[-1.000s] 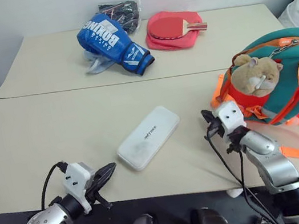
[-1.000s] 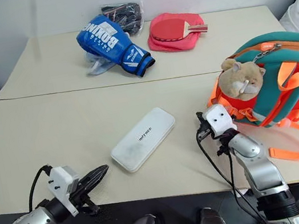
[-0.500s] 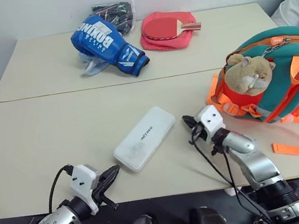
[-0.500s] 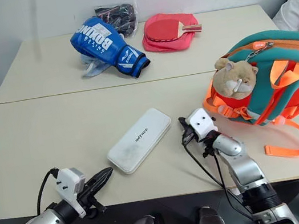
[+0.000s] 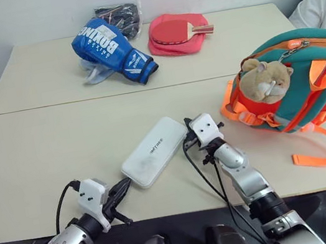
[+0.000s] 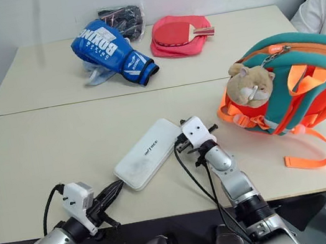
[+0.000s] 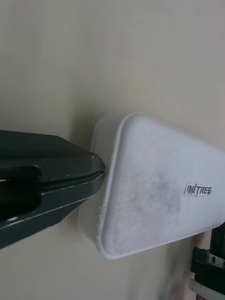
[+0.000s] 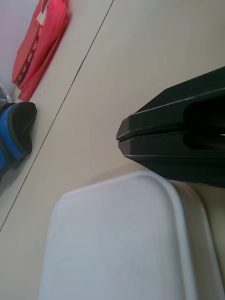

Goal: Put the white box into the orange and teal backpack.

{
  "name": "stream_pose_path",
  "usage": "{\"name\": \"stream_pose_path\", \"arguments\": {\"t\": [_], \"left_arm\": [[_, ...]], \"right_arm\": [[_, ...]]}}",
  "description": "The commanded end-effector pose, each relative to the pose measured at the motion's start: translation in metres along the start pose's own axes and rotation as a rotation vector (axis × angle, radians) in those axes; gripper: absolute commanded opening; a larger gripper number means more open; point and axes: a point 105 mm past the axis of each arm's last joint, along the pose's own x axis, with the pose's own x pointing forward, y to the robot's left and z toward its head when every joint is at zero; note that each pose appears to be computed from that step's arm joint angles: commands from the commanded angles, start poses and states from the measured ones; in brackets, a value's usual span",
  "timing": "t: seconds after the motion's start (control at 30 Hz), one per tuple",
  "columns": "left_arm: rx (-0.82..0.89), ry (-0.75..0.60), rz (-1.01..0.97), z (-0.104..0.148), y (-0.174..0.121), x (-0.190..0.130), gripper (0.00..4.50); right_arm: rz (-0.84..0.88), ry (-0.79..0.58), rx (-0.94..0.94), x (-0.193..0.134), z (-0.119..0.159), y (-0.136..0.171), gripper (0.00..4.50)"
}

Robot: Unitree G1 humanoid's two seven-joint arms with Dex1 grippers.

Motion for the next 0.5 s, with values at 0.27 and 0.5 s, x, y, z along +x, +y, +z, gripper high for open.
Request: {"name": "stream_pose_path", "arguments": {"t": [0.27, 0.5], "left_arm": [[0.067, -0.018, 0.012, 0.011, 0.016, 0.007, 0.02], [0.129, 0.001, -0.044, 0.014, 0.027, 0.013, 0.02]], "right_arm": [[0.408, -0.005, 0.065, -0.029, 0.002, 0.018, 0.00], [0.586, 0.063, 0.067, -0.057, 0.001, 0.021, 0.00]]}}
